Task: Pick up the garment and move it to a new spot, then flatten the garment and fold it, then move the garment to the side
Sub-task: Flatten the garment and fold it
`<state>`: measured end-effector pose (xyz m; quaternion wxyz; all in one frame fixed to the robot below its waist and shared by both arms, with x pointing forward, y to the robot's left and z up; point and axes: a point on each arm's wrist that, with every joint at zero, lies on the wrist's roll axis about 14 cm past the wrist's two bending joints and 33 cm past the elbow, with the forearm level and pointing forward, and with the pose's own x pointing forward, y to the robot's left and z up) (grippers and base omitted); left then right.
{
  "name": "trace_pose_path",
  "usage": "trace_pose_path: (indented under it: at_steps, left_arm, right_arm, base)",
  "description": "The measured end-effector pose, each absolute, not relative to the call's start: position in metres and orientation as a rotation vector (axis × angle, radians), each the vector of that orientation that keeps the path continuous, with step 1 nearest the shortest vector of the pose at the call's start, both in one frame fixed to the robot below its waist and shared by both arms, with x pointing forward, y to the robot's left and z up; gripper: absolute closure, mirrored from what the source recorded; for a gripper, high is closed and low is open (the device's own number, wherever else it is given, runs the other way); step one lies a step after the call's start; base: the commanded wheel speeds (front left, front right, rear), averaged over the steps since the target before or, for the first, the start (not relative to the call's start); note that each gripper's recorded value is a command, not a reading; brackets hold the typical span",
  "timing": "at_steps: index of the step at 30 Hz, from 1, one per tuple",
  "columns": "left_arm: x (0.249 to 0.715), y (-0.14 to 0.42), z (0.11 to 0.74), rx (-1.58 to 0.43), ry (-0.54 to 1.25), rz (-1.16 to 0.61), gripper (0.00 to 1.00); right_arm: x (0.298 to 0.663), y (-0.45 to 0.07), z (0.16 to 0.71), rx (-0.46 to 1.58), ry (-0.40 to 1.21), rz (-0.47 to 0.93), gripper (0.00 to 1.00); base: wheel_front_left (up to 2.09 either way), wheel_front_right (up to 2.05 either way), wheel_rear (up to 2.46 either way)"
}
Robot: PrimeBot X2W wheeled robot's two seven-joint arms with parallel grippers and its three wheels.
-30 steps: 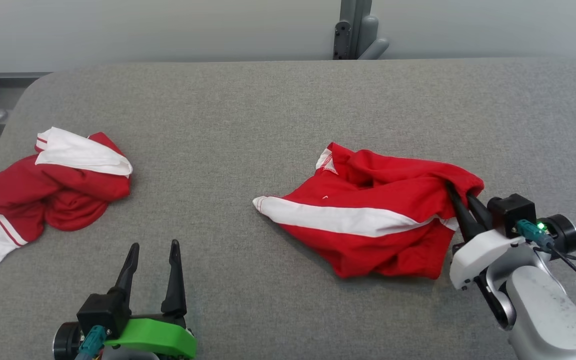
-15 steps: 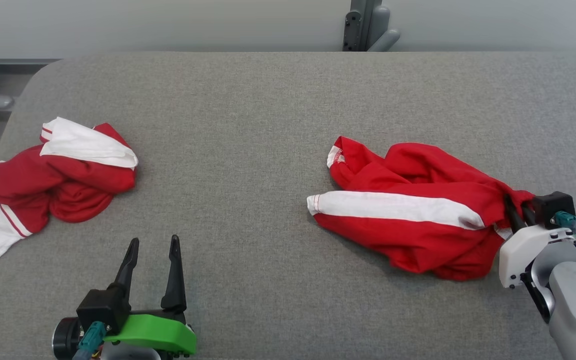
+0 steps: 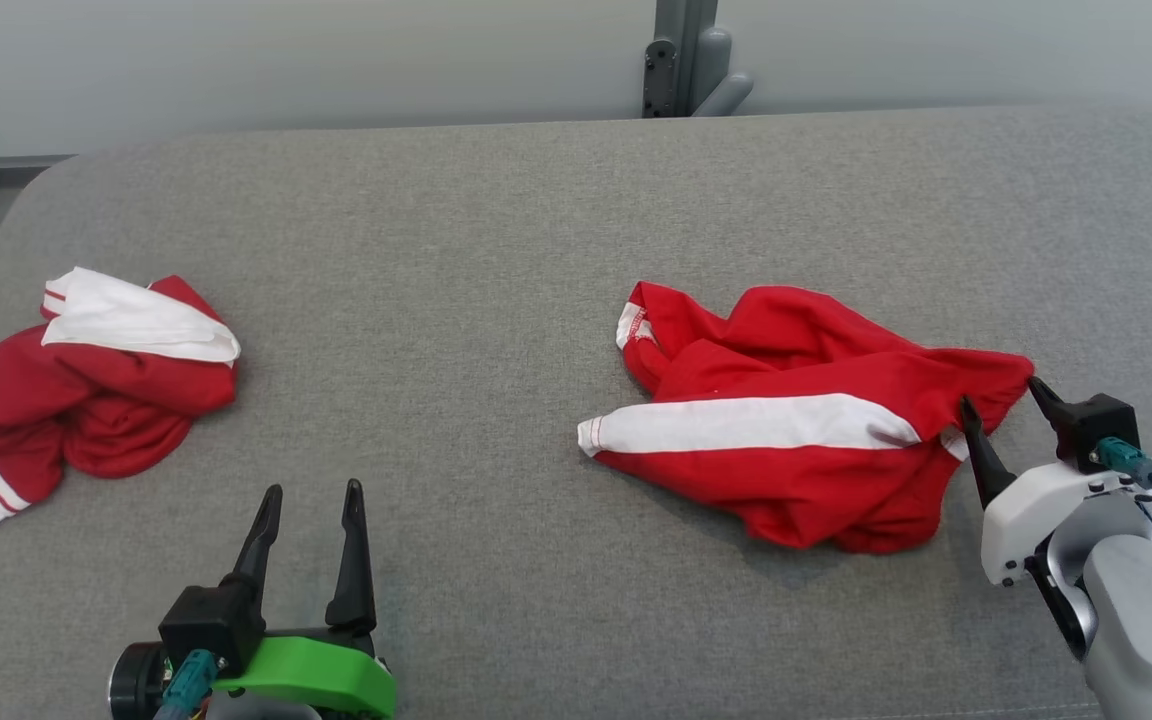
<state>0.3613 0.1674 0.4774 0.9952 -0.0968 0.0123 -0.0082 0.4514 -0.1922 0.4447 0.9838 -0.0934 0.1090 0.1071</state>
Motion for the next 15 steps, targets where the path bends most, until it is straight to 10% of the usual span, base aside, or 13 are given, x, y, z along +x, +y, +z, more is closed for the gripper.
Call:
trace_pose_path:
  at_steps: [15]
  left_arm:
    - [0.367,0.137,0.482,-0.200,0.018,-0.110,0.00]
  right_arm:
    - [0.393,-0.213,0.453,-0.076,0.141,0.110,0.00]
  base:
    - [0.00,0.00,0.00]
